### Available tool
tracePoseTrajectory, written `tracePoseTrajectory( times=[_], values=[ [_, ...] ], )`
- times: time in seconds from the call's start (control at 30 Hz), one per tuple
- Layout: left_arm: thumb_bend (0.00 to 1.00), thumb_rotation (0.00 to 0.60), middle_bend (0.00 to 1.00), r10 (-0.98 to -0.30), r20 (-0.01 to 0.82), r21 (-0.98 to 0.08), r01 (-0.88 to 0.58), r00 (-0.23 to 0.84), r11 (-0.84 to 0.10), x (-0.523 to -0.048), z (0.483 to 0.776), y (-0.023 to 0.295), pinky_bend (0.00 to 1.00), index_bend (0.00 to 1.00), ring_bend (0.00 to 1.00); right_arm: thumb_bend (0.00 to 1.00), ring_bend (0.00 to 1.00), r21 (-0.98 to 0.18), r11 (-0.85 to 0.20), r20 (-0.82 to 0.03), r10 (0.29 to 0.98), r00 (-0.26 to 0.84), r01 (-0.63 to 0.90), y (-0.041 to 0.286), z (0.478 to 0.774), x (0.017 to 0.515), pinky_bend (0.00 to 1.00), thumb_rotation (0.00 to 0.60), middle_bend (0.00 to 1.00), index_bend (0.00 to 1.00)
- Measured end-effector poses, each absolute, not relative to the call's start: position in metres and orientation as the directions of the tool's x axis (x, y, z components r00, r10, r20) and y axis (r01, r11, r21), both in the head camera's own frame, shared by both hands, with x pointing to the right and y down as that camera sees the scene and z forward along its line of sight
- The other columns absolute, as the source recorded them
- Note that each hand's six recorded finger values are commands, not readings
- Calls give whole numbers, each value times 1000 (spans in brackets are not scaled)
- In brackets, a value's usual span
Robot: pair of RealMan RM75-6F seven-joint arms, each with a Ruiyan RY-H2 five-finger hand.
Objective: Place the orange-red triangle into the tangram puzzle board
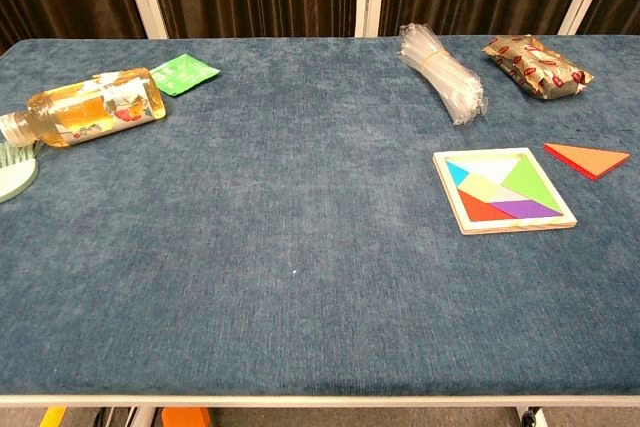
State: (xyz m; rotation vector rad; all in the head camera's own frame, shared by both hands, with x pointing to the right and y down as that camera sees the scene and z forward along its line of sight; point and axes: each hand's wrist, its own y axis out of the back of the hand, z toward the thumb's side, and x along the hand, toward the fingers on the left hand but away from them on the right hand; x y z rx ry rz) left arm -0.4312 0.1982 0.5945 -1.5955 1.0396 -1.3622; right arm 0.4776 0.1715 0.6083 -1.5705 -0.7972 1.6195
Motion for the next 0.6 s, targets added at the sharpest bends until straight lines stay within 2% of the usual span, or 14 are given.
tracePoseTrajectory(
  times=[0.3,0.6],
  values=[
    [0,600,104,-925,368,-921,-100,94,-376,-434,595,200,137,185,51,119,0,-777,-625,-629,776,49,-81,141,644,446,0,600,0,0],
    [0,600,104,-920,382,-915,-105,89,-390,-437,598,200,138,185,51,110,0,-741,-671,-672,738,60,-33,130,671,416,0,600,0,41]
  ],
)
